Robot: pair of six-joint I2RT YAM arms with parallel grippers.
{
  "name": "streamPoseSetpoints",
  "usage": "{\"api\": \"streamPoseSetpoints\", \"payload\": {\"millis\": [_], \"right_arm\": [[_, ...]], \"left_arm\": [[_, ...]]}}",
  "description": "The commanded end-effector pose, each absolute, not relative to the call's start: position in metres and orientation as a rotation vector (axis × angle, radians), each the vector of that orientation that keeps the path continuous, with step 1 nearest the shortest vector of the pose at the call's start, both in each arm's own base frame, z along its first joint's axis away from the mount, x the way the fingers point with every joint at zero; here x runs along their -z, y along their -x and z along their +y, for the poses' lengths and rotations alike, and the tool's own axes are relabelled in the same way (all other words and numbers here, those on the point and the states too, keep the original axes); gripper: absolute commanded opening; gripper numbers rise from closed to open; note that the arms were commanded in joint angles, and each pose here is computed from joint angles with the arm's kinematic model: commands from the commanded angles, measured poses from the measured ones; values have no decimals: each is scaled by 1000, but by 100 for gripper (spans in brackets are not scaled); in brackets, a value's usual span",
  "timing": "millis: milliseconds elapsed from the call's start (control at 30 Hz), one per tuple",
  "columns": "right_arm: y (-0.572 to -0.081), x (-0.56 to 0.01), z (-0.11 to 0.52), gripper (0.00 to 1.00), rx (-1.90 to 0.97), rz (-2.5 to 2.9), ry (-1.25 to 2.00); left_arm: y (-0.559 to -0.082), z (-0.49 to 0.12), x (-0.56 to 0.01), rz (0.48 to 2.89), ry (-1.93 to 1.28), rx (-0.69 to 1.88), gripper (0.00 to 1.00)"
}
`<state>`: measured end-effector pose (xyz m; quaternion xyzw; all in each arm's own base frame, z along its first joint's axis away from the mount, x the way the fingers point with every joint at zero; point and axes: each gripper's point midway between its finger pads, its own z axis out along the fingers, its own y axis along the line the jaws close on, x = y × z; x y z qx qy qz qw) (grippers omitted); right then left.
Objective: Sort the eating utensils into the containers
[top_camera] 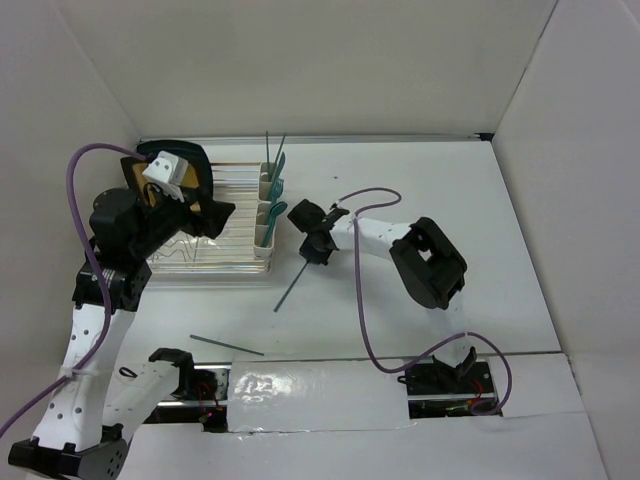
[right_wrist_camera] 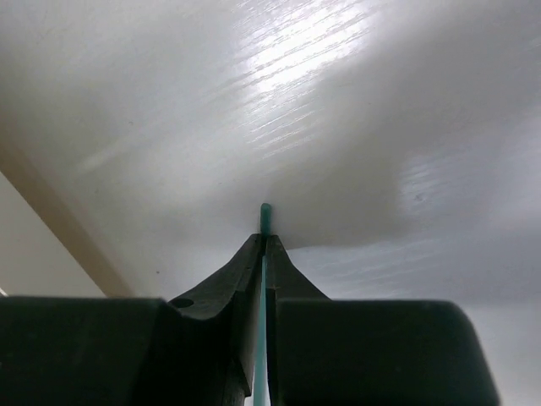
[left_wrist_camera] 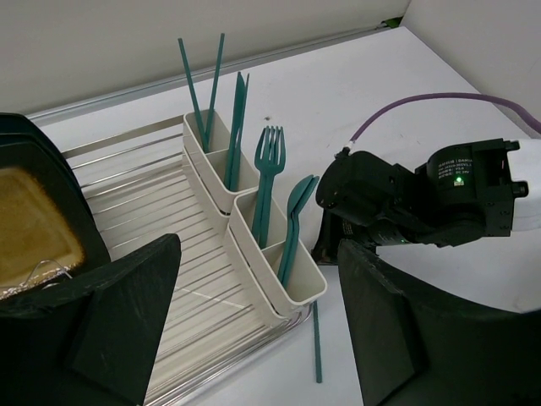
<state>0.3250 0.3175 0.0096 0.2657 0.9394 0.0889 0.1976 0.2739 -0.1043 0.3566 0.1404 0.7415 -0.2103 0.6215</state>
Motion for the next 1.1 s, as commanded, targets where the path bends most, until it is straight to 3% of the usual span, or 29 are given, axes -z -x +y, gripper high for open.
{"api": "streamPoseSetpoints", "payload": {"millis": [0, 167, 333, 567, 800, 867, 1067], "right_arm": [[-264, 62, 216, 10, 350, 2792, -592], [-250, 59, 193, 6, 325, 2803, -502], [-223, 51, 158, 1, 283, 2821, -468], [-244, 10, 144, 0, 141, 2708, -422], [-263, -1, 118, 0, 72, 2656, -533], [-270, -4, 114, 0, 46, 2651, -513], [-303, -19, 98, 0, 67, 2626, -365]], "left_arm": [[-271, -104, -369, 1660, -329, 482, 87], [-252, -125, -367, 1647, -479, 581, 87], [-204, -166, -357, 1599, -771, 860, 85], [-183, -207, -324, 1740, -911, 1085, 80], [-172, -259, -288, 1862, -982, 1048, 81], [-193, -259, -269, 1957, -906, 915, 82], [-182, -298, -239, 2051, -907, 892, 84]]}}
